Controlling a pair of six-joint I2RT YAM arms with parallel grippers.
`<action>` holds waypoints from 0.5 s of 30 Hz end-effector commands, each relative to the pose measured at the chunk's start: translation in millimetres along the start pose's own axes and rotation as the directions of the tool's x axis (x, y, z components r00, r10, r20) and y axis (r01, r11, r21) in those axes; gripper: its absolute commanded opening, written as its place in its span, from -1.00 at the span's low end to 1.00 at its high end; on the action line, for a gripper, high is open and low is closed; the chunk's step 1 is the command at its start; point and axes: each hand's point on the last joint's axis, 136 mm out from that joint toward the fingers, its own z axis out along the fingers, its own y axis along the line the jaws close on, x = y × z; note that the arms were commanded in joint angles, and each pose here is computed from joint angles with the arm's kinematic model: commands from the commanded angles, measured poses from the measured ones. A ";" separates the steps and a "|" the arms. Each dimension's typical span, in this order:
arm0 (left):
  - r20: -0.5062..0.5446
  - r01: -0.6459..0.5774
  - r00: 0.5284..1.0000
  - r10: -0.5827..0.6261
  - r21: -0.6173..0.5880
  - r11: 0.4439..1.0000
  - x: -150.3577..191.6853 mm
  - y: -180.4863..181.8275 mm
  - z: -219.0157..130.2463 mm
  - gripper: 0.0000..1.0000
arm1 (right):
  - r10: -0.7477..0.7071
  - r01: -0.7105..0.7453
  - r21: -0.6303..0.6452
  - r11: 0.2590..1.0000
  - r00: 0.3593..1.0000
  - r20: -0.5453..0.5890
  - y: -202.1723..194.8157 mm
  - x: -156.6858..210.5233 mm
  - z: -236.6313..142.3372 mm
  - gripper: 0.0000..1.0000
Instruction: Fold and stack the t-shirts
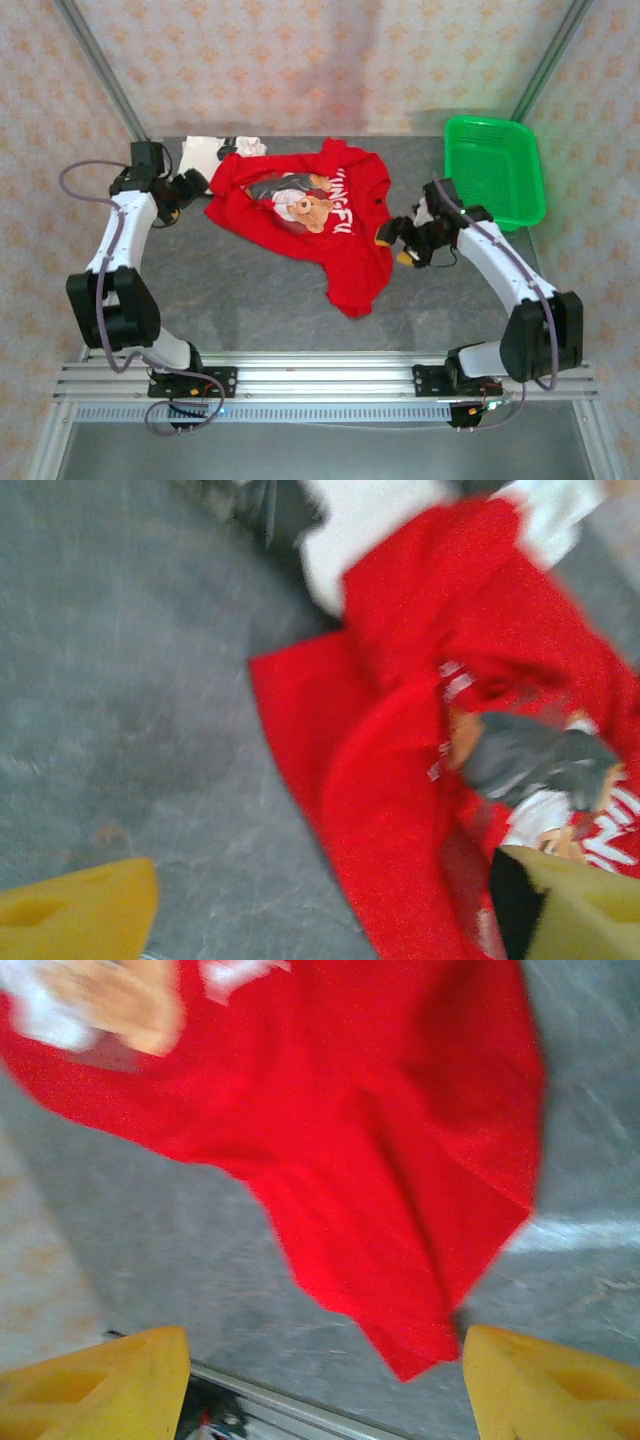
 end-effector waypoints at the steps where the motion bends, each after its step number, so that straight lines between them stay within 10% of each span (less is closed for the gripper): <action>1: -0.087 0.042 0.995 -0.043 -0.018 0.999 18.1 11.3 27.1 0.54 | -0.081 0.081 0.049 0.996 0.997 -0.005 -3.6 3.5 19.5 0.43; 15: -0.028 0.146 0.989 -0.145 0.033 0.989 -14.2 13.7 110.8 0.23 | -0.097 0.110 0.132 0.985 0.990 -0.101 -31.3 33.3 62.8 0.38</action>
